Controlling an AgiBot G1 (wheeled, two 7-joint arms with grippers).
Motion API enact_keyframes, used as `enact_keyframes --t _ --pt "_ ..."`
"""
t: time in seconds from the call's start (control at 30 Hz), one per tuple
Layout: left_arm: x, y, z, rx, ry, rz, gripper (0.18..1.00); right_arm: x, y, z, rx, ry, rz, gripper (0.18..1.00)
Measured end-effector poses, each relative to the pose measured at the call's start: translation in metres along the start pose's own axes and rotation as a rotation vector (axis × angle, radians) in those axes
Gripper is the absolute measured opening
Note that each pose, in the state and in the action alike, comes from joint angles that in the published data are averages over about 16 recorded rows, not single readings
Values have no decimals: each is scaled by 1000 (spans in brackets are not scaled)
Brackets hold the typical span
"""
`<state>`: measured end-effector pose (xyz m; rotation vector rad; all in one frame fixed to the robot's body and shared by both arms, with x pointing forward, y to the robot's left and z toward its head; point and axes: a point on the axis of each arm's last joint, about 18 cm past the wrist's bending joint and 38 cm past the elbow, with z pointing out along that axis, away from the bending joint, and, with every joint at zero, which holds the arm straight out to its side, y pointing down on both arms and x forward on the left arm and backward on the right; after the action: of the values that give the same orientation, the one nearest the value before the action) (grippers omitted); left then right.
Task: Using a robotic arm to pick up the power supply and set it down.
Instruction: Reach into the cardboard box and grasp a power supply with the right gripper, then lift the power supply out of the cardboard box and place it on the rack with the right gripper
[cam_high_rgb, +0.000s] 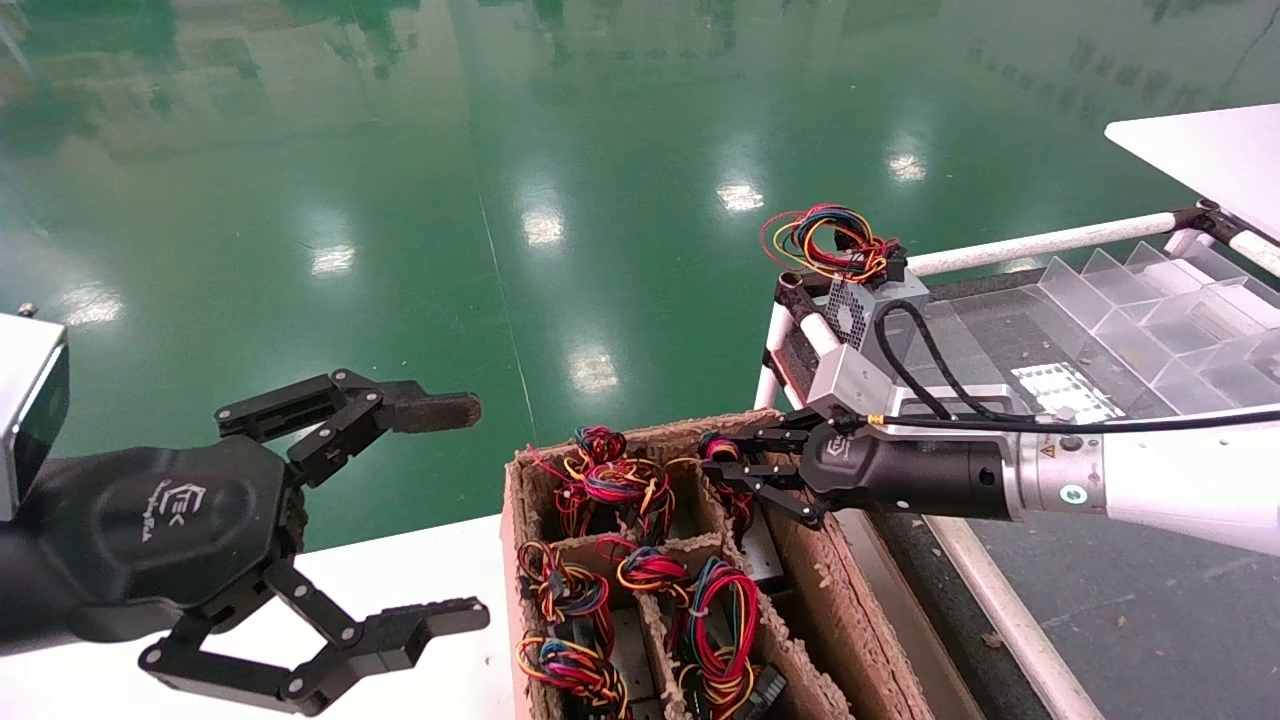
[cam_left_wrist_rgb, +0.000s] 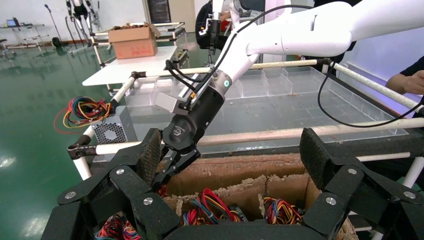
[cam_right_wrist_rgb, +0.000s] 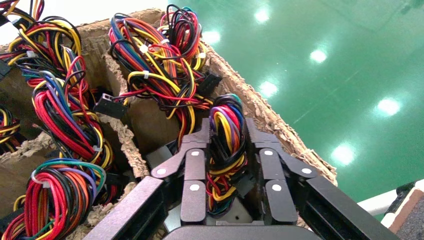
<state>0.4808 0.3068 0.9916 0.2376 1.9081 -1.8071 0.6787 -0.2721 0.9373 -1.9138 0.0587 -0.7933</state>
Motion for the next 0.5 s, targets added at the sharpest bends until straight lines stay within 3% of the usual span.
enact_keyframes --t 0.23,0.5 --pt "0 0 0 0 0 0 1001 4 -2 -6 28 16 -6 318" --pt "0 0 0 0 0 0 1001 13 -14 -24 91 56 -26 289"
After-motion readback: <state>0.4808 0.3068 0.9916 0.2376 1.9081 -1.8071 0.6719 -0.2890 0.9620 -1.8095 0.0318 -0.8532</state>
